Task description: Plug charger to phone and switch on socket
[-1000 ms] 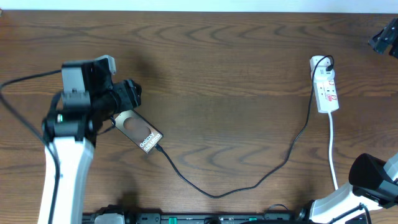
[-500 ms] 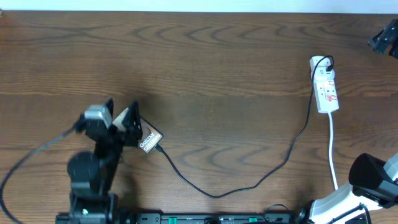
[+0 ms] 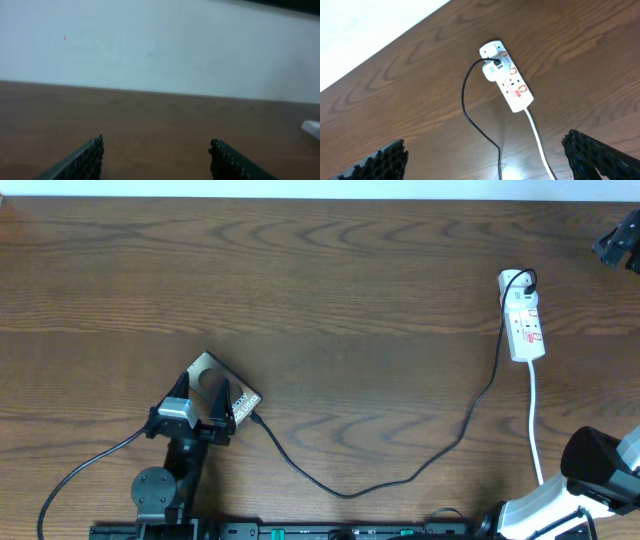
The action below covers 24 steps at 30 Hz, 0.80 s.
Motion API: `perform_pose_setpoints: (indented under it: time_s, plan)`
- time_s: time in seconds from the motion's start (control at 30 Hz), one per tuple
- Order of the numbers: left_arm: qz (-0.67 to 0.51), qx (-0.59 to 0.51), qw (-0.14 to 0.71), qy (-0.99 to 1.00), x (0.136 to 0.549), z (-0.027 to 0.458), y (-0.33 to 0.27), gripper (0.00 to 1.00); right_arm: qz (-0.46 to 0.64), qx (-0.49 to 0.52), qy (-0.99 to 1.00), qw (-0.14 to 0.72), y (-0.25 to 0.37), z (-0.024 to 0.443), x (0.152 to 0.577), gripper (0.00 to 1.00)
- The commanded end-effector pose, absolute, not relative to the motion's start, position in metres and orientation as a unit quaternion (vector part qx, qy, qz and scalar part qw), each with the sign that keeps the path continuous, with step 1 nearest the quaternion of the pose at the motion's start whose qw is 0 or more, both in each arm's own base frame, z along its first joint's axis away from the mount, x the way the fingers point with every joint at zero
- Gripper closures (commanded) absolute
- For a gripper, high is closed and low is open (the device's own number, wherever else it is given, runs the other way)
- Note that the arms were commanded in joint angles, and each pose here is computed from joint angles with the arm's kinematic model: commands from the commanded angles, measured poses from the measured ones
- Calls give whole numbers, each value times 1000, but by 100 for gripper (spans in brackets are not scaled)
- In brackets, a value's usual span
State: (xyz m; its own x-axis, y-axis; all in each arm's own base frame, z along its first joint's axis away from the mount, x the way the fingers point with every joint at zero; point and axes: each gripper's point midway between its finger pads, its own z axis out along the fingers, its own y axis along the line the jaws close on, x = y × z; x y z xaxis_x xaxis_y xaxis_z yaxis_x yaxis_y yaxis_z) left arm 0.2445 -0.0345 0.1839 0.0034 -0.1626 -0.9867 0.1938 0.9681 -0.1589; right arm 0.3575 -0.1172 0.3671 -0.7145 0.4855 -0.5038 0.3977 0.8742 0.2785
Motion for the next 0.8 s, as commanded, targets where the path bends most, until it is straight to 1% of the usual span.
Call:
perform_pose_setpoints:
  time_s: [0.0, 0.13, 0.77]
  plan:
    - [-106, 8, 699, 708, 244, 174, -29, 34, 77, 241, 922, 294, -115, 369, 357, 1]
    - [-99, -4, 646, 757, 242, 138, -26, 34, 77, 241, 922, 294, -115, 369, 357, 1]
    - [-93, -10, 648, 756, 243, 140, -23, 34, 77, 241, 922, 294, -115, 369, 357, 1]
